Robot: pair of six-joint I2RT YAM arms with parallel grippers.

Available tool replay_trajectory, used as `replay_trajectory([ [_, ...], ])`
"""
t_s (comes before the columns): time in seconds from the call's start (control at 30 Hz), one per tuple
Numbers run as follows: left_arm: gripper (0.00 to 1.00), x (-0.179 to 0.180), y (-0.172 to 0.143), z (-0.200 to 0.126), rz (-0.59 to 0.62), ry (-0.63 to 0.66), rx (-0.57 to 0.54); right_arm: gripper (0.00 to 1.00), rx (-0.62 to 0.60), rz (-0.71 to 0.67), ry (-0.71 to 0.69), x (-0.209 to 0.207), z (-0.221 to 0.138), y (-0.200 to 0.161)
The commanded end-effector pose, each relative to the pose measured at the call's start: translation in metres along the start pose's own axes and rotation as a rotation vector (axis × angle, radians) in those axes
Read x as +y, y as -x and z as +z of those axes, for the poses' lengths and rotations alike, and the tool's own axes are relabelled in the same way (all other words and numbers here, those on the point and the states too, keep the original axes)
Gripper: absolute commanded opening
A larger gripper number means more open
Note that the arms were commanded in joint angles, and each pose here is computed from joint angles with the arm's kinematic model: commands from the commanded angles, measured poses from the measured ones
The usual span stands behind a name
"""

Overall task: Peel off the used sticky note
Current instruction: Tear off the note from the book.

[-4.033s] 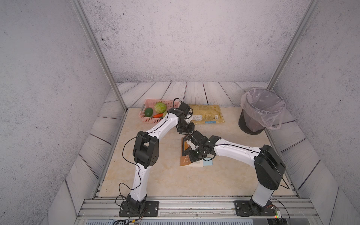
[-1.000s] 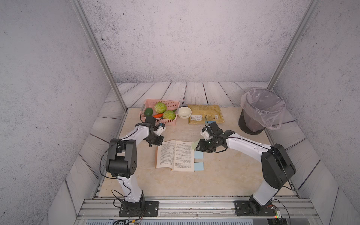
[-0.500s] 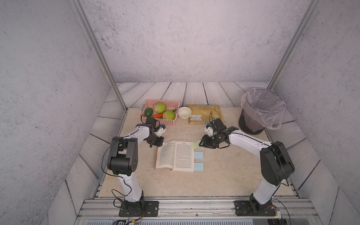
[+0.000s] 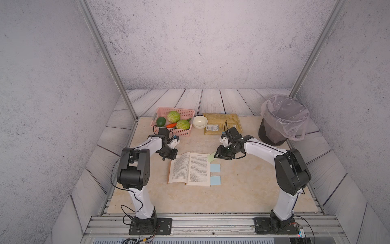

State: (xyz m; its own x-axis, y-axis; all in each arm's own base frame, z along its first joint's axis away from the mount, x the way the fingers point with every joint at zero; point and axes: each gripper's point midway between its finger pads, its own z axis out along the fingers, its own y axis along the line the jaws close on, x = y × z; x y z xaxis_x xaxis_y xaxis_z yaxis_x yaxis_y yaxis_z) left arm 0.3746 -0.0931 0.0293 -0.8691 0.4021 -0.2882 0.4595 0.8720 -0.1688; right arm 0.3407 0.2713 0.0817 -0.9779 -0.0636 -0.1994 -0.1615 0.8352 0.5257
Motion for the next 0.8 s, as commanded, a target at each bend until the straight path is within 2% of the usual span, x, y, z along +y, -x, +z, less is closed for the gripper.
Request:
replay_trajectory([
  [0.0,0.0,0.006,-0.011,0.009,-0.023,0.015,0.037,0.44,0.022,-0.02,-0.008,-0.003,0.005,0.001],
  [0.57,0.0,0.006,-0.011,0.008,-0.022,0.013,0.034,0.41,0.037,-0.04,-0.043,-0.01,0.022,0.015],
  [0.77,0.0,0.005,-0.01,0.007,-0.021,0.01,0.032,0.23,0.027,-0.054,-0.06,-0.011,0.024,0.019],
])
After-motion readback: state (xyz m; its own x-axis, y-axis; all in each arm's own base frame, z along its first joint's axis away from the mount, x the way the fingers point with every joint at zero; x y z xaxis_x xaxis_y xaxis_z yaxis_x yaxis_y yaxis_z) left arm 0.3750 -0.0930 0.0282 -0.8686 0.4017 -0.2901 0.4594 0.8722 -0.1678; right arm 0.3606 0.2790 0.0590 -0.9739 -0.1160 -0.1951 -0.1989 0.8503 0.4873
